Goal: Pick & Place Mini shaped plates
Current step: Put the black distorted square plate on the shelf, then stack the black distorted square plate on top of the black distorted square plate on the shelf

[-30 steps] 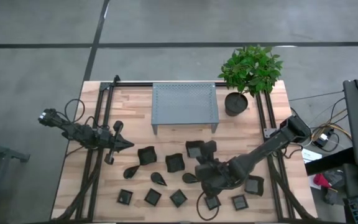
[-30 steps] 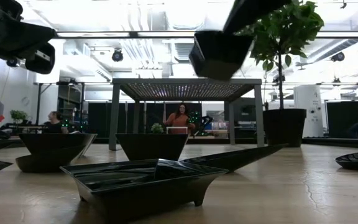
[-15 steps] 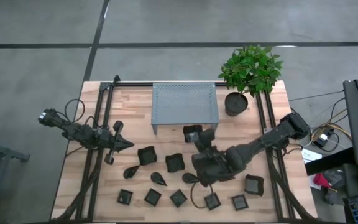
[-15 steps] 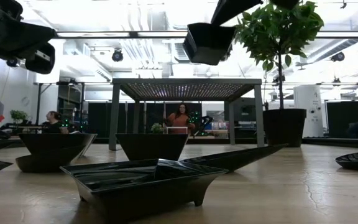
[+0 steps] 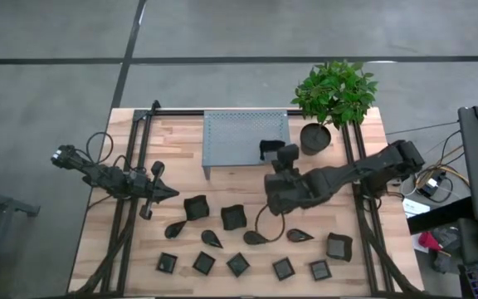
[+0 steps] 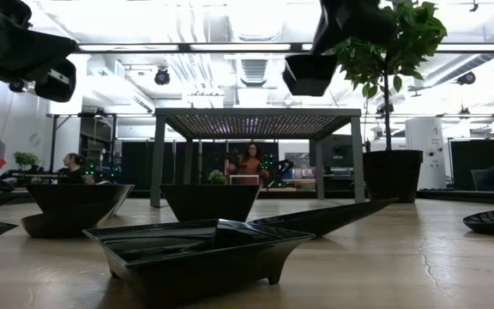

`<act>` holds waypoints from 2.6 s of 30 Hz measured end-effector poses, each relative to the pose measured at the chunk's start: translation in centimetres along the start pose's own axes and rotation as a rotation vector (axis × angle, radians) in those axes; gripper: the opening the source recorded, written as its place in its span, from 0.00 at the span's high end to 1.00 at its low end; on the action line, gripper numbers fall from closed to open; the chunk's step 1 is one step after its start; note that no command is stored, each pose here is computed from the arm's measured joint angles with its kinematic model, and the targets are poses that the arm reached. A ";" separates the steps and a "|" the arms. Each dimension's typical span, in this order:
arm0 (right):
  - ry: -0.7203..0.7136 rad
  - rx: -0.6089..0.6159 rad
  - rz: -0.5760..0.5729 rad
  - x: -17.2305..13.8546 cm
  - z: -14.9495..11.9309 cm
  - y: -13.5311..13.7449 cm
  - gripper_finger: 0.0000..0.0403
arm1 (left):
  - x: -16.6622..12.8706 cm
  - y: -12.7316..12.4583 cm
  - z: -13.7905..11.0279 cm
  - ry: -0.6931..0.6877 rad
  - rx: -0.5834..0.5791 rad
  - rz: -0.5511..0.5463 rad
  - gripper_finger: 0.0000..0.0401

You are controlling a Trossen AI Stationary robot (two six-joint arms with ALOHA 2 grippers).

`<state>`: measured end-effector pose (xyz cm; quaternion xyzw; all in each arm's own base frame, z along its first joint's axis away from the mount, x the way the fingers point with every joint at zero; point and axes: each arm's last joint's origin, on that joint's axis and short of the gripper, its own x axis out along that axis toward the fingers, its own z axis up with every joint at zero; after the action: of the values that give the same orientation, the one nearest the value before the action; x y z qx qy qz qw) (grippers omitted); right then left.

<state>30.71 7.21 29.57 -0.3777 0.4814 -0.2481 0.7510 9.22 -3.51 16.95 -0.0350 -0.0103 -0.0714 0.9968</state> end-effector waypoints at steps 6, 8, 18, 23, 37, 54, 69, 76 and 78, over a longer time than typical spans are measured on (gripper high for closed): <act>-0.032 0.011 -0.019 1.2 -2.0 0.1 0.98 | 0.0 0.0 0.0 0.000 0.000 0.000 1.00; -0.071 0.010 -0.034 1.5 -2.4 0.2 0.98 | 0.0 0.0 0.0 0.002 0.001 0.000 1.00; -0.113 0.007 -0.094 2.8 -4.6 0.4 0.98 | 0.0 0.0 0.0 0.004 0.001 0.001 1.00; -0.084 -0.015 -0.112 3.4 -4.9 1.0 0.98 | 0.0 0.0 0.0 0.004 0.001 0.001 1.00; -0.159 0.159 -0.072 1.4 -3.5 0.0 0.98 | 0.0 0.0 0.0 0.004 0.001 0.001 1.00; -0.251 0.335 0.502 -6.8 -3.4 2.6 0.77 | 0.0 0.0 0.0 0.004 0.001 0.000 1.00; 0.087 0.540 1.064 -11.6 -6.5 8.3 0.71 | 0.0 0.0 0.0 0.004 0.001 0.001 1.00; 0.223 0.511 1.059 -11.9 -9.4 11.5 0.72 | 0.0 0.0 0.0 0.004 0.001 0.001 1.00; 0.291 0.535 1.073 -11.8 -10.2 12.2 0.71 | 0.0 0.0 0.0 0.004 0.001 0.001 1.00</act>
<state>16.67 19.83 23.49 0.1564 0.6231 0.0029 0.7664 9.25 -3.52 16.92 -0.0342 -0.0084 -0.0708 0.9969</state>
